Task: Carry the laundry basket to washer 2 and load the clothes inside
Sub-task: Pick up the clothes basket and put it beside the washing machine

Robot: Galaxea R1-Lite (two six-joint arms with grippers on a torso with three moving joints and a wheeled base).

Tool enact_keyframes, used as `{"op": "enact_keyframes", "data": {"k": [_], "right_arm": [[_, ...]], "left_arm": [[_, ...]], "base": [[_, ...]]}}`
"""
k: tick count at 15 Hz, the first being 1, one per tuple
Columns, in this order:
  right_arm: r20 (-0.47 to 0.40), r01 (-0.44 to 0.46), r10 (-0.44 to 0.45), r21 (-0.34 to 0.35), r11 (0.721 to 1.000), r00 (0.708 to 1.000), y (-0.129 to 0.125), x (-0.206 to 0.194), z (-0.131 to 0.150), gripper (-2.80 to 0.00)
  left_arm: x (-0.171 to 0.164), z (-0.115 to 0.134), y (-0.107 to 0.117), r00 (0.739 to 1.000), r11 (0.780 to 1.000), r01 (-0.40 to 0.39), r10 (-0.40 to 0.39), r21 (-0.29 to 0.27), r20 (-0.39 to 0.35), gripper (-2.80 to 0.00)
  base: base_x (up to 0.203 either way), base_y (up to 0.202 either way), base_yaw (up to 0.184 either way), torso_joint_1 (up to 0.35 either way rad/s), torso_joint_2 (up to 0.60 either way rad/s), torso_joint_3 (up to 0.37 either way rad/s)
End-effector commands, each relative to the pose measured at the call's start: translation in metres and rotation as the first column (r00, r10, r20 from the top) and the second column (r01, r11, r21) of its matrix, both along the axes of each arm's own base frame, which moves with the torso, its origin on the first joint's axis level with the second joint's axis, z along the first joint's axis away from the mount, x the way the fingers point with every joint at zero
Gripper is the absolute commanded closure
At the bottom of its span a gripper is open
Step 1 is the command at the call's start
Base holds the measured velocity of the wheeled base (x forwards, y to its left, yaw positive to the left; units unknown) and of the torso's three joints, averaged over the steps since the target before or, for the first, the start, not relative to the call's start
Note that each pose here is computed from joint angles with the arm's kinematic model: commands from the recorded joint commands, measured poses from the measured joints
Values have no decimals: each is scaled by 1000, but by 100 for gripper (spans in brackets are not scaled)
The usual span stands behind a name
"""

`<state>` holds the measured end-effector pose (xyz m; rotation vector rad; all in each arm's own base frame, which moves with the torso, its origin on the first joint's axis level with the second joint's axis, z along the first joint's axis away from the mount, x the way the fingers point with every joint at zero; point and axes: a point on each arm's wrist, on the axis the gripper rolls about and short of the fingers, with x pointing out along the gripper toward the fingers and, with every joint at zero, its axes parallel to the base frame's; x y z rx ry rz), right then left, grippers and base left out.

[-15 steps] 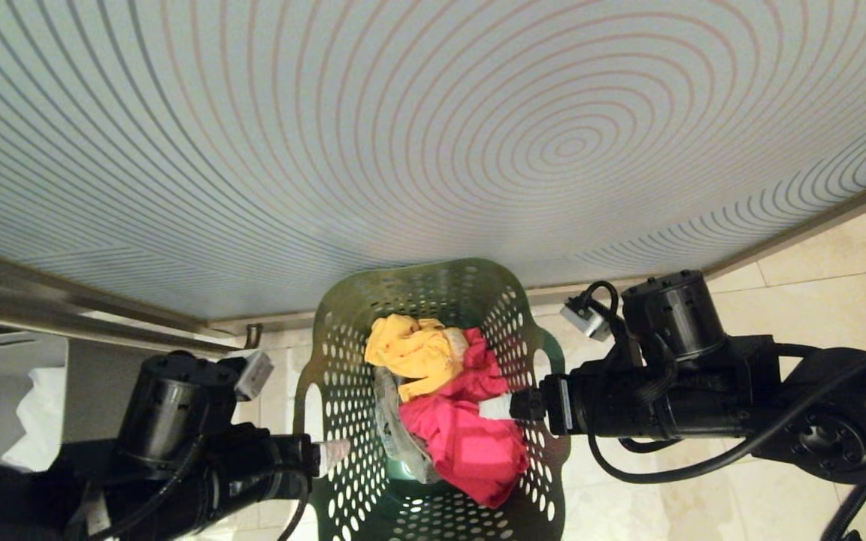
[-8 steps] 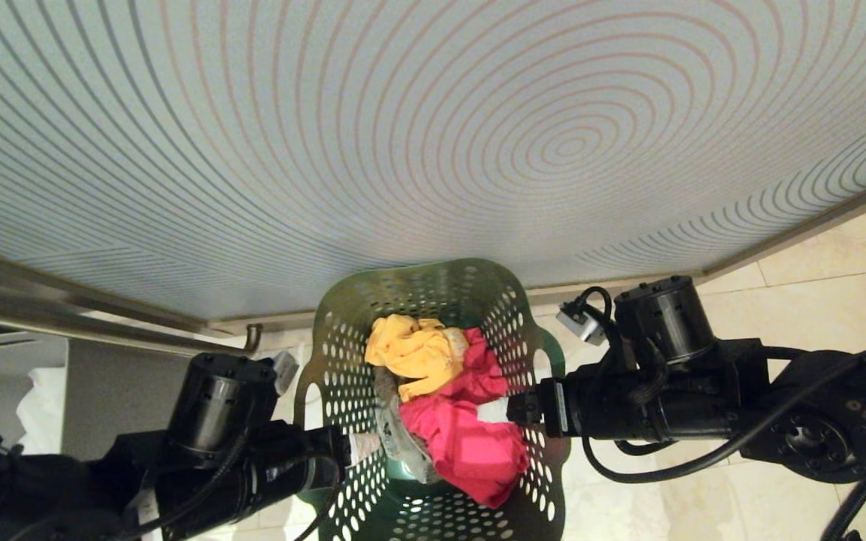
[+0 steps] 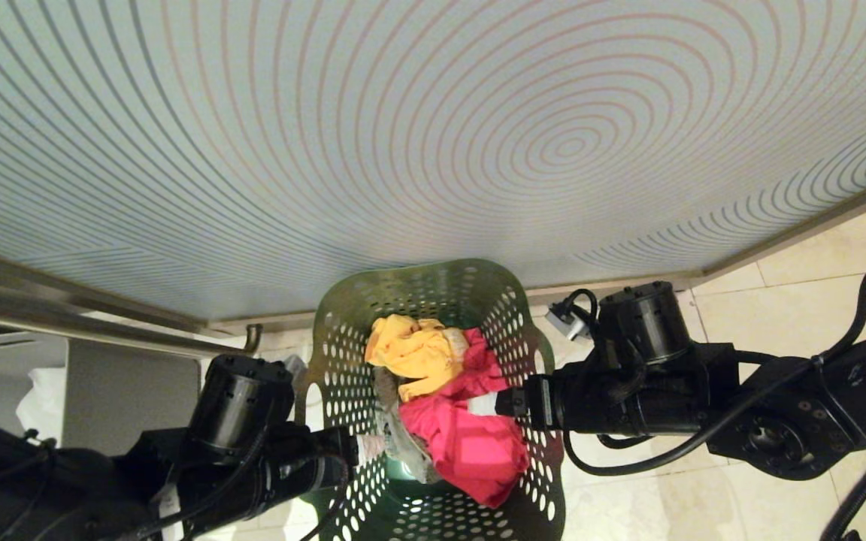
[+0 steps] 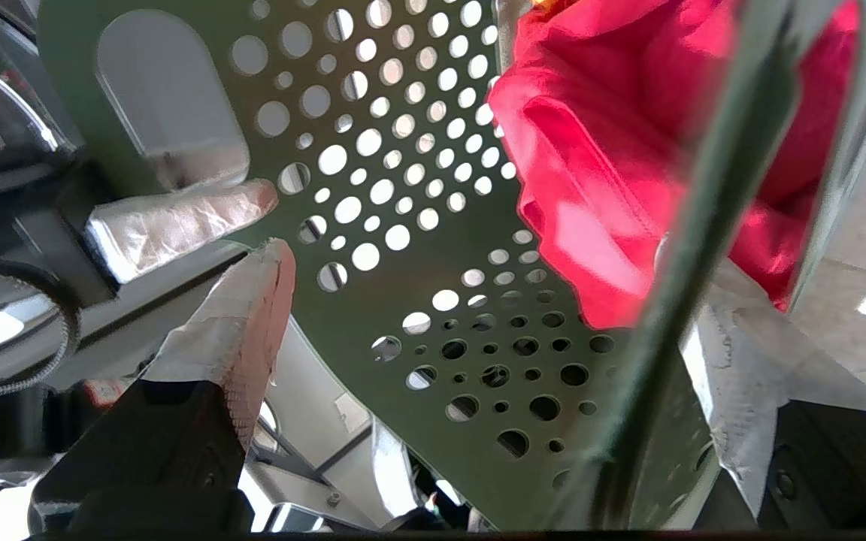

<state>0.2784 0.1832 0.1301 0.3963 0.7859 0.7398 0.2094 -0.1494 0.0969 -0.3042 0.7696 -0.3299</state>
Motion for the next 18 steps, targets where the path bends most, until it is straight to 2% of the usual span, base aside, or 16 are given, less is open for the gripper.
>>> {"op": "enact_keyframes", "data": {"k": [1,5,6,7,18], "right_arm": [[-17,9,-9,-7,1000,1000,0,5,-6,-280],[-18,14,-14,-10,1000,1000,-1,7,-8,-280],[-18,15,-15,-11,1000,1000,-1,7,-8,-280],[-18,15,-15,-11,1000,1000,-1,7,-8,0],[0,41,-41,-26,999,999,-3,5,-6,0]], "left_arm": [[1,-3,-1,1000,1000,-2,2,5,-10,-280],[2,-5,-4,1000,1000,2,-2,7,-3,-280],[2,-4,-4,1000,1000,5,-5,3,4,0],[2,-4,-5,1000,1000,6,-6,3,6,0],[3,3,-5,1000,1000,5,-5,-13,29,0]], "base": [[0,0,0,0,0,0],[0,0,0,0,0,0],[0,0,0,0,0,0],[0,0,0,0,0,0],[0,0,0,0,0,0]]}}
